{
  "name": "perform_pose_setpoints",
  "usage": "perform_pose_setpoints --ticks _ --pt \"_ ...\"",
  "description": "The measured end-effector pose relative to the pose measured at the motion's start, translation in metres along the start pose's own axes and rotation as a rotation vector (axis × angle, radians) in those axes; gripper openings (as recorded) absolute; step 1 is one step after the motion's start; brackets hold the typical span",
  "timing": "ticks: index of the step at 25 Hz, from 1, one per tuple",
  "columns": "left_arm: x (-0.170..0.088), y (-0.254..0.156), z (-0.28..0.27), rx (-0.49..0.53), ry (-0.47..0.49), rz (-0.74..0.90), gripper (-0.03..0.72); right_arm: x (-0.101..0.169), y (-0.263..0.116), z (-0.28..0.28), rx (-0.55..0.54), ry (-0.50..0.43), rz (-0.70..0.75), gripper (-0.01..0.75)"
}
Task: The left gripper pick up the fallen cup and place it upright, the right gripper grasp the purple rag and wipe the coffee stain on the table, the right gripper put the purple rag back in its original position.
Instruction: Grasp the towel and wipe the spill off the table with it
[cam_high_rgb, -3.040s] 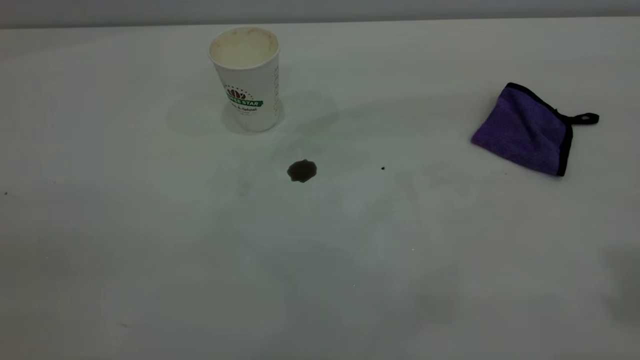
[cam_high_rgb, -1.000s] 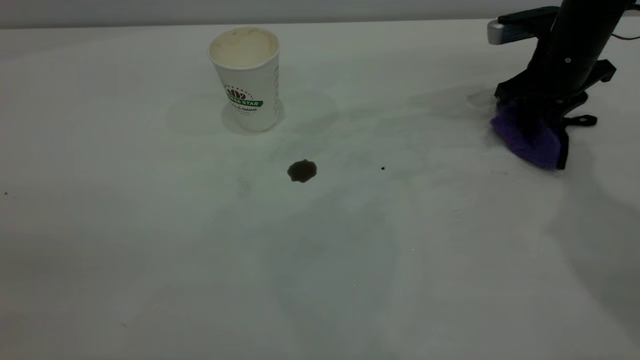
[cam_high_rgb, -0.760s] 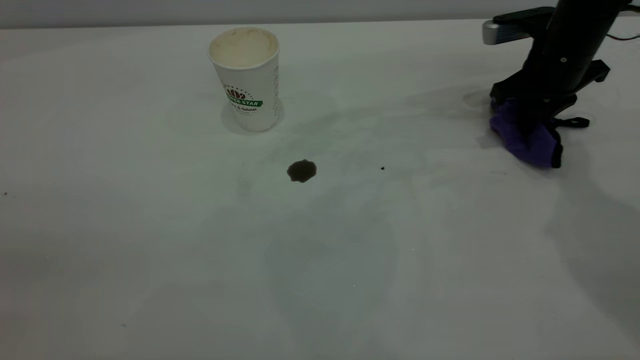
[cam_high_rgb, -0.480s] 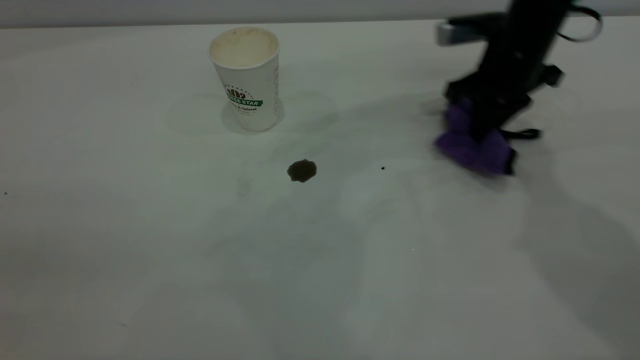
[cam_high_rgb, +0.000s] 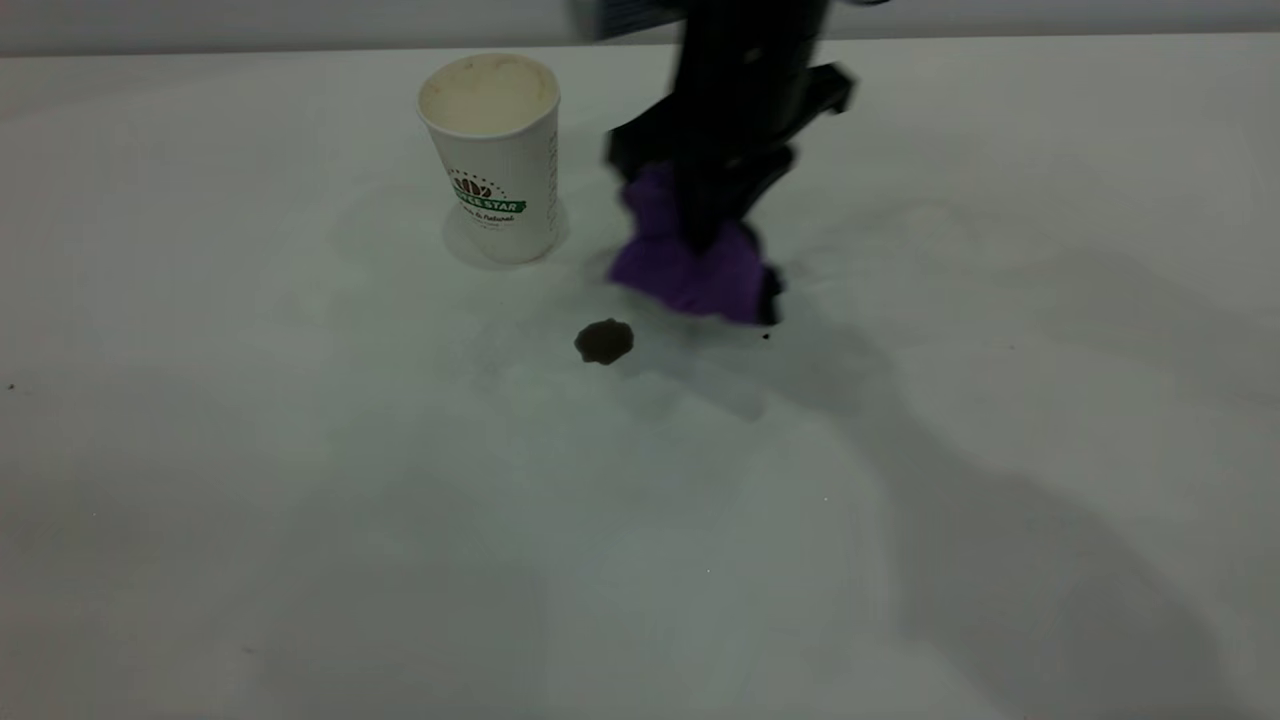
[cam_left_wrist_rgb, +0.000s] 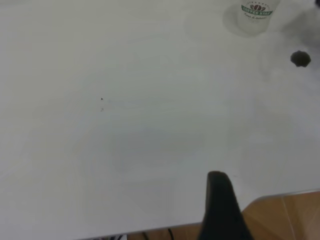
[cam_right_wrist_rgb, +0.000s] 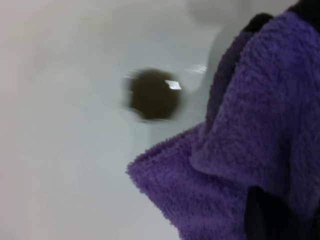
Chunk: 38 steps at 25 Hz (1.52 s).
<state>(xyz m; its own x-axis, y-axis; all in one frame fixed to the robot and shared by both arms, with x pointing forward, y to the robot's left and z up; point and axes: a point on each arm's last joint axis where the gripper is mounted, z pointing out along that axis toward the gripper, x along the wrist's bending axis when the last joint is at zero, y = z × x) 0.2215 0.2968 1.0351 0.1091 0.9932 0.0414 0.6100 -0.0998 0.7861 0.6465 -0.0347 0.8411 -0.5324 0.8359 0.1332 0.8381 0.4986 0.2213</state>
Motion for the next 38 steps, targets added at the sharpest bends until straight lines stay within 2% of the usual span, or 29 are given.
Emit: perform_pose_setpoints --ticks 3,8,16,21,31,35,38 --pt "0.000 0.000 0.000 0.000 0.000 0.000 0.549 0.019 -0.002 0.020 -0.019 0.004 -0.018 0.072" --pt "0.000 0.000 0.000 0.000 0.000 0.000 0.549 0.034 -0.011 0.052 -0.016 0.008 -0.001 0.072" --pt "0.000 0.000 0.000 0.000 -0.001 -0.002 0.549 0.070 -0.010 0.058 -0.085 0.032 -0.030 0.072" --pt "0.000 0.000 0.000 0.000 -0.001 -0.002 0.549 0.078 -0.007 0.061 -0.138 0.036 -0.037 0.072" --pt "0.000 0.000 0.000 0.000 -0.001 -0.002 0.549 0.060 -0.010 0.085 -0.160 0.032 0.025 0.071" --pt "0.000 0.000 0.000 0.000 -0.001 -0.002 0.549 0.029 -0.002 0.082 -0.192 0.016 0.094 0.071" --pt "0.000 0.000 0.000 0.000 -0.001 -0.002 0.549 -0.008 0.000 0.079 -0.197 -0.007 0.162 0.071"
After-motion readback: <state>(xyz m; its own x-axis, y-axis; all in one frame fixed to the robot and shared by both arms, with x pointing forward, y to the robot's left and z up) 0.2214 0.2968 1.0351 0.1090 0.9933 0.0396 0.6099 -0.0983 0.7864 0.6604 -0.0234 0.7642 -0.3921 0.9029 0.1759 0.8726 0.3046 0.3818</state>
